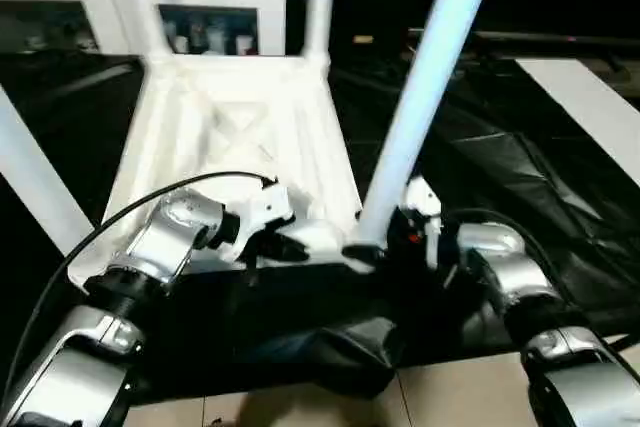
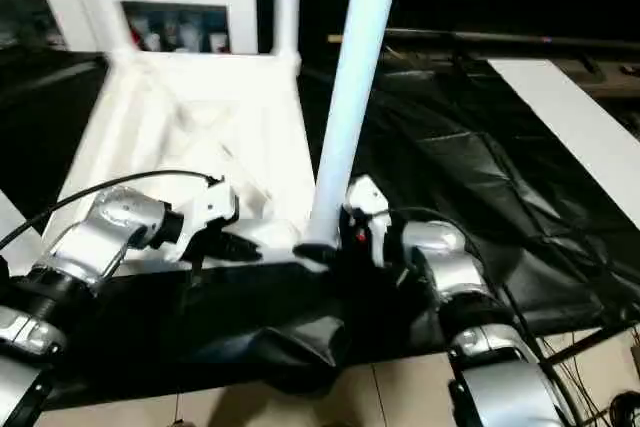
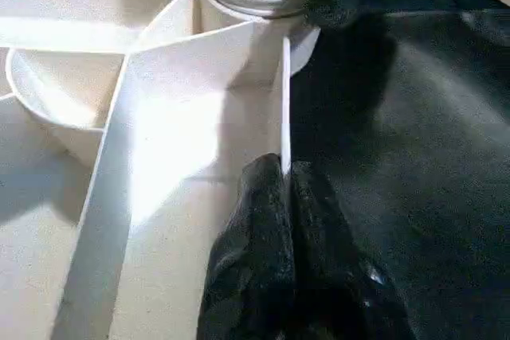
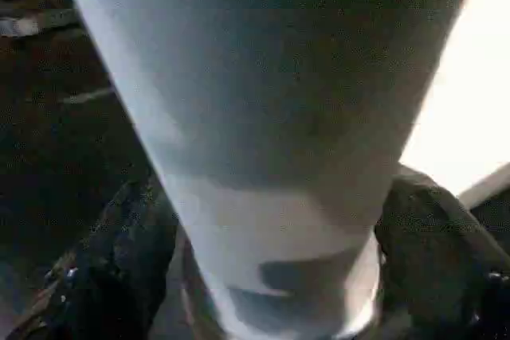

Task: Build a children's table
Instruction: Rotate leg to tighten

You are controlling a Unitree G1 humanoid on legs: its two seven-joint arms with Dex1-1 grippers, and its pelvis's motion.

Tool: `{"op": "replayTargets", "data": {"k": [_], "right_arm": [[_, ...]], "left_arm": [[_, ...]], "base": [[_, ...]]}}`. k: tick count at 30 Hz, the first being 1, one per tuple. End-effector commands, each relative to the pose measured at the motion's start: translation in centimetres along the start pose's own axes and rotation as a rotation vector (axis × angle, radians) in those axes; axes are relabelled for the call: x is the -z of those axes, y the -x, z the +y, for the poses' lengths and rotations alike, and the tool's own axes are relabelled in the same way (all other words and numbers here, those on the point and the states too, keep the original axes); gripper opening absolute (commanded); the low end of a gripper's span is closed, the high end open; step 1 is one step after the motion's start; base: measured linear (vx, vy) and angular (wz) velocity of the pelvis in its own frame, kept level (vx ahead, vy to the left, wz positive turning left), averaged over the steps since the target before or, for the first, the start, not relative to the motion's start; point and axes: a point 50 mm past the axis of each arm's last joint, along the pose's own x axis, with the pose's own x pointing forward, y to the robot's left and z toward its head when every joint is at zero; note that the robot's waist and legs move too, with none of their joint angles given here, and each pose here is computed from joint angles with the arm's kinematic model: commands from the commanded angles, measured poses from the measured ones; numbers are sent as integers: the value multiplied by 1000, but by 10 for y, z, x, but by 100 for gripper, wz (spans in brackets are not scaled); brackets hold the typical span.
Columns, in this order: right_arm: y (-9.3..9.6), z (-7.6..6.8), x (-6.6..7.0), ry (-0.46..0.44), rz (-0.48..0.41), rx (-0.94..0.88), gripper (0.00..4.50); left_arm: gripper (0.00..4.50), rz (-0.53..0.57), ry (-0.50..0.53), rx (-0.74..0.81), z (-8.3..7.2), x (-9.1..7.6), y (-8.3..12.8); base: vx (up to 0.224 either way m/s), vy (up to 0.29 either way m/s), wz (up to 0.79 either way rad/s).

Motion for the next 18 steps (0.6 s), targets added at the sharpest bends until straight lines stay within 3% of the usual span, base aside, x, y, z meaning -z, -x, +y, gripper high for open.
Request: {"op": "replayTargets", "data": {"k": [1,5,6,18], "right_arm": [[1,1,-3,11,12,-37,374],[1,2,0,25,50,-51,374],[1,2,0,25,50,-51,349],[3,1,0,0,47,-34,277]], "left_arm": [[0,14,12,101,-12,4,-13],[0,22,12,103,-13,7,-12],[0,22,12,104,-13,7,-12],[0,20,23,108,-16,7,-10]], "base": [[0,0,0],[0,0,0],[0,0,0],[0,0,0]]}}
